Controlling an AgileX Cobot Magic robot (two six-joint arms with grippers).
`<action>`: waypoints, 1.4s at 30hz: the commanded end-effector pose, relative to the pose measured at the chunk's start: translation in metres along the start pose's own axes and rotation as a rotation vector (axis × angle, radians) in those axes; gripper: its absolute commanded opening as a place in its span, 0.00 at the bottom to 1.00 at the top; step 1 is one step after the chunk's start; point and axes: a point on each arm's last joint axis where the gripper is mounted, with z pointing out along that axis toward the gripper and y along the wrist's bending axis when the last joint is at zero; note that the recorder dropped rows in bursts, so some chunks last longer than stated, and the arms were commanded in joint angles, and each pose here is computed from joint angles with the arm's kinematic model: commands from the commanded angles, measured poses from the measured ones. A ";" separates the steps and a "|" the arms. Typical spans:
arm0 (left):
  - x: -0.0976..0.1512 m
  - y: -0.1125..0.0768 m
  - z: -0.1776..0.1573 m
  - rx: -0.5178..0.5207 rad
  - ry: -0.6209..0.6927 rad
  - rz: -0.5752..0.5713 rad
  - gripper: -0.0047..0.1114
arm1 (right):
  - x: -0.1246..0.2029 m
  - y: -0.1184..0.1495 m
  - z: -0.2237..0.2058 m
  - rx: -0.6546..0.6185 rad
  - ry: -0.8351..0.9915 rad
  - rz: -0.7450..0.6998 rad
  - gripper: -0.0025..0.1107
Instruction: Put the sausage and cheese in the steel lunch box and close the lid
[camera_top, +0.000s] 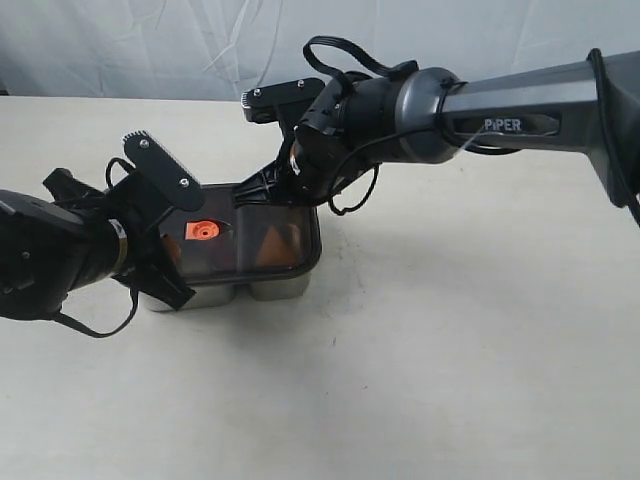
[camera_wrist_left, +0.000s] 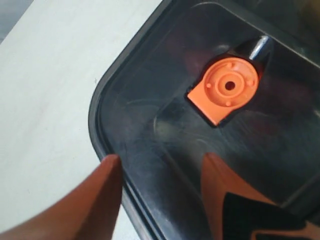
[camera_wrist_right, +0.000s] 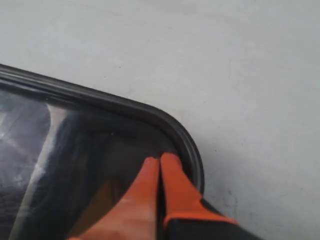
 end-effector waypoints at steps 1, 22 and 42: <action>0.011 -0.011 0.004 0.079 0.043 -0.035 0.46 | -0.004 -0.009 -0.017 0.031 0.002 -0.004 0.01; -0.008 0.044 -0.110 0.043 -0.300 -0.384 0.46 | -0.014 -0.012 -0.191 0.213 -0.171 0.027 0.01; 0.089 0.057 -0.231 0.229 -0.565 -0.684 0.46 | 0.154 -0.022 -0.236 0.194 0.112 0.156 0.01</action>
